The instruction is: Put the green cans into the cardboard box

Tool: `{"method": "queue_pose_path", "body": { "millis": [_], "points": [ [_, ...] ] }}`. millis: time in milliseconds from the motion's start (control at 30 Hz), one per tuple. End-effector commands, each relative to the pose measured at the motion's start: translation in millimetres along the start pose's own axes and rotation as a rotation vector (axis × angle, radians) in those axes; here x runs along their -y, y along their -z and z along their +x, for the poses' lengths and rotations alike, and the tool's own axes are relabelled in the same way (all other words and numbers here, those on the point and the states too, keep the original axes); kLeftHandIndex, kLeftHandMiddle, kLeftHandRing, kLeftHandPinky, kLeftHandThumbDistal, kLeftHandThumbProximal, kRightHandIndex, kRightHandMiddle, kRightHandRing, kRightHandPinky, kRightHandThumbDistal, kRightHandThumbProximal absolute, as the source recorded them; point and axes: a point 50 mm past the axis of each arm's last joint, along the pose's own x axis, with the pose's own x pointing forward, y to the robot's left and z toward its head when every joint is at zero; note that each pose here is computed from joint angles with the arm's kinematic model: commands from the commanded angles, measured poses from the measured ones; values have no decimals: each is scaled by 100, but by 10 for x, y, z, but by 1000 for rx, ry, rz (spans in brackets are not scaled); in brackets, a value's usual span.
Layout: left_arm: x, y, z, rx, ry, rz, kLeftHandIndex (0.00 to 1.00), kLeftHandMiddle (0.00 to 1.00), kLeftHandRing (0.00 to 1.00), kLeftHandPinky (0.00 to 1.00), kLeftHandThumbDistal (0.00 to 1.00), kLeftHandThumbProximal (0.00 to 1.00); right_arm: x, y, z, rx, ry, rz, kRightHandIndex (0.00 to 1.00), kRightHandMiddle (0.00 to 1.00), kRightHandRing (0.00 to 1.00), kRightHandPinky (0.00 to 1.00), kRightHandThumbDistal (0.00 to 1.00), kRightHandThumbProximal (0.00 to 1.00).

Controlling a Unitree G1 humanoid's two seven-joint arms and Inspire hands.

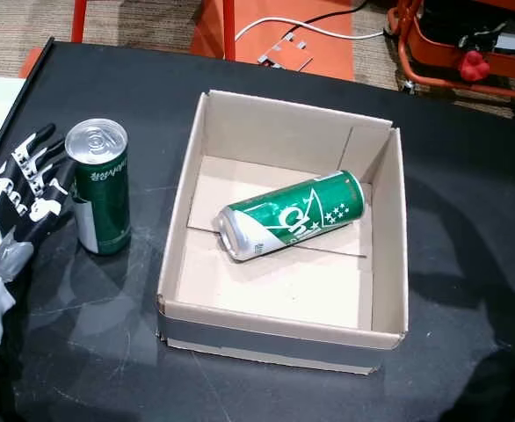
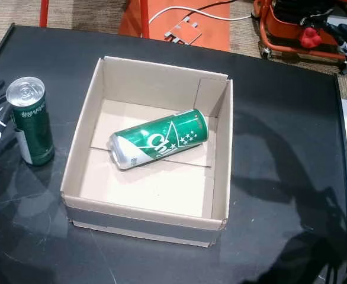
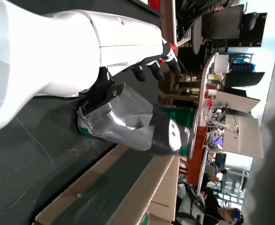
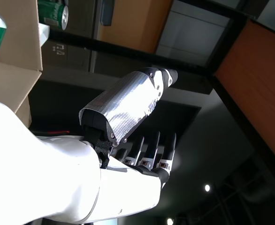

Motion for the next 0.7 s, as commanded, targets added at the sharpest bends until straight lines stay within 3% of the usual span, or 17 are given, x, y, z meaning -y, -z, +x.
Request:
{"method": "queue_pose_path", "body": {
  "millis": [0,233,500,667],
  "points": [
    [-43,21,-24,-32,-11,13,94,86,86,90,77,35,-12,13,42,9,5,2,84,73,71,67,100,61],
    [-72,24,-23,-51,-26,18,94,86,86,92,74,33,-4,23,66,-14,22,-7,82,71,70,68,100,63],
    [-64,38,-22,-68,-16,24,93,86,86,91,83,34,17,29,64,-42,39,-1,82,71,70,69,100,64],
    [-36,64,-15,-93,37,-12,95,87,87,90,82,26,21,35,80,-51,43,0,83,71,70,68,100,66]
  ]
}}
